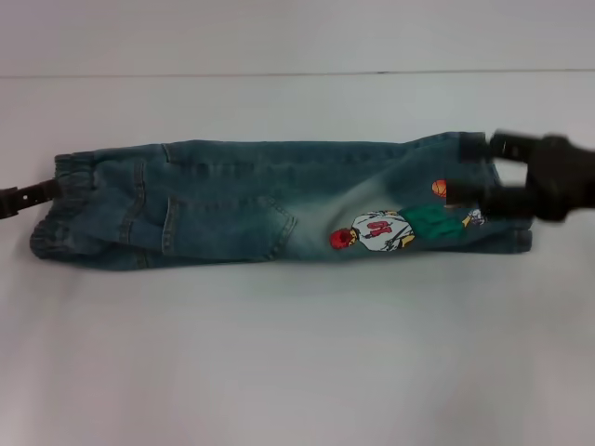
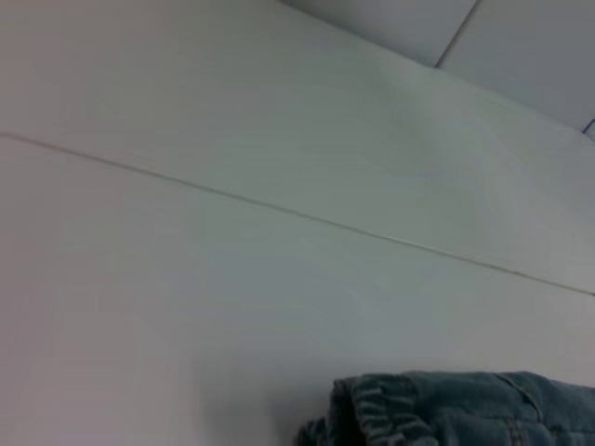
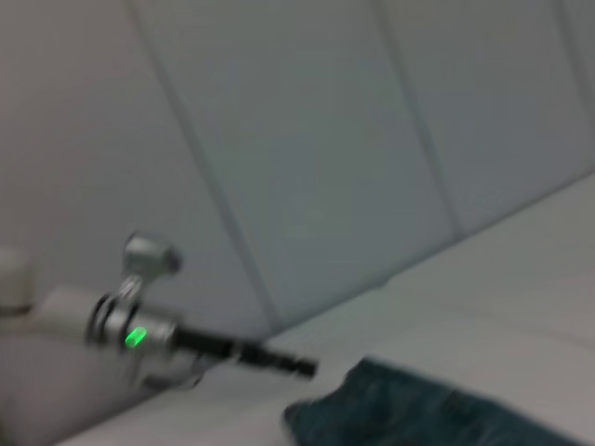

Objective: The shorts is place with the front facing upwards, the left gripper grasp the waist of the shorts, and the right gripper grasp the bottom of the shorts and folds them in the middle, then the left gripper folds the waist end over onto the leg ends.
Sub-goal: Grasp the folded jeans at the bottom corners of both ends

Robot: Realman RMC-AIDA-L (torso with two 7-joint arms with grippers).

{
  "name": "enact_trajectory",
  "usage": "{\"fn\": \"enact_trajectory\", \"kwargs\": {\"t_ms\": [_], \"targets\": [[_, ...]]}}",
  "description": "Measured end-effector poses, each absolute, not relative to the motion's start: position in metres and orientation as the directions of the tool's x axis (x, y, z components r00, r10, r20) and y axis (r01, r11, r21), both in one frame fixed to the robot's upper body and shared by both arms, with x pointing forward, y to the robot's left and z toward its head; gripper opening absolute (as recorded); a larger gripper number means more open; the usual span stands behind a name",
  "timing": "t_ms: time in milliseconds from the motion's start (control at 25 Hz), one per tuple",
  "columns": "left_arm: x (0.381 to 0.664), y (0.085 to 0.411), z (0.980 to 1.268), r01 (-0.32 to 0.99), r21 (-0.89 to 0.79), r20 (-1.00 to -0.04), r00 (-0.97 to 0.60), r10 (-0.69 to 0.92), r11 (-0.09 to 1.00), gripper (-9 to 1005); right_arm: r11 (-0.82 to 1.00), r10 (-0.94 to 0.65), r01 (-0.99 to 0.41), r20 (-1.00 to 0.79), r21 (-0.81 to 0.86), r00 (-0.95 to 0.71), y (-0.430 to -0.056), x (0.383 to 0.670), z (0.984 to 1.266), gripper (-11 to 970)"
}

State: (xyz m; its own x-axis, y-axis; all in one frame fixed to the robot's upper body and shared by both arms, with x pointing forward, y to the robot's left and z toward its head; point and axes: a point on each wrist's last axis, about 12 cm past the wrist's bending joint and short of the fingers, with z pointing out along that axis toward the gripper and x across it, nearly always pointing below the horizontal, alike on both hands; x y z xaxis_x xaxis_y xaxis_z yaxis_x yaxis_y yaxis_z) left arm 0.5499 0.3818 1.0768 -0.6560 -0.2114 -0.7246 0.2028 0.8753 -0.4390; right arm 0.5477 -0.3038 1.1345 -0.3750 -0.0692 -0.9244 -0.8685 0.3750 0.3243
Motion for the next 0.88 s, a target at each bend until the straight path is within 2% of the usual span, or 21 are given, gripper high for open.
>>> {"fn": "enact_trajectory", "kwargs": {"t_ms": [160, 400, 880], "targets": [[0.545, 0.385, 1.079, 0.203, -0.467, -0.688, -0.695, -0.21, 0.861, 765, 0.376, -0.163, -0.868, -0.899, 0.324, -0.406, -0.303, 0.545, 1.13, 919], [0.537, 0.396, 1.085, 0.17, -0.509, -0.58, -0.792, -0.19, 0.844, 752, 0.421, -0.164, -0.845, -0.889, 0.329, -0.428, -0.299, 0.548, 1.118, 919], [0.544, 0.383, 1.082, 0.195, -0.494, -0.548, -0.826, -0.13, 0.847, 726, 0.443, -0.162, -0.838, -0.89, 0.32, -0.426, -0.295, 0.553, 1.113, 917]]}}
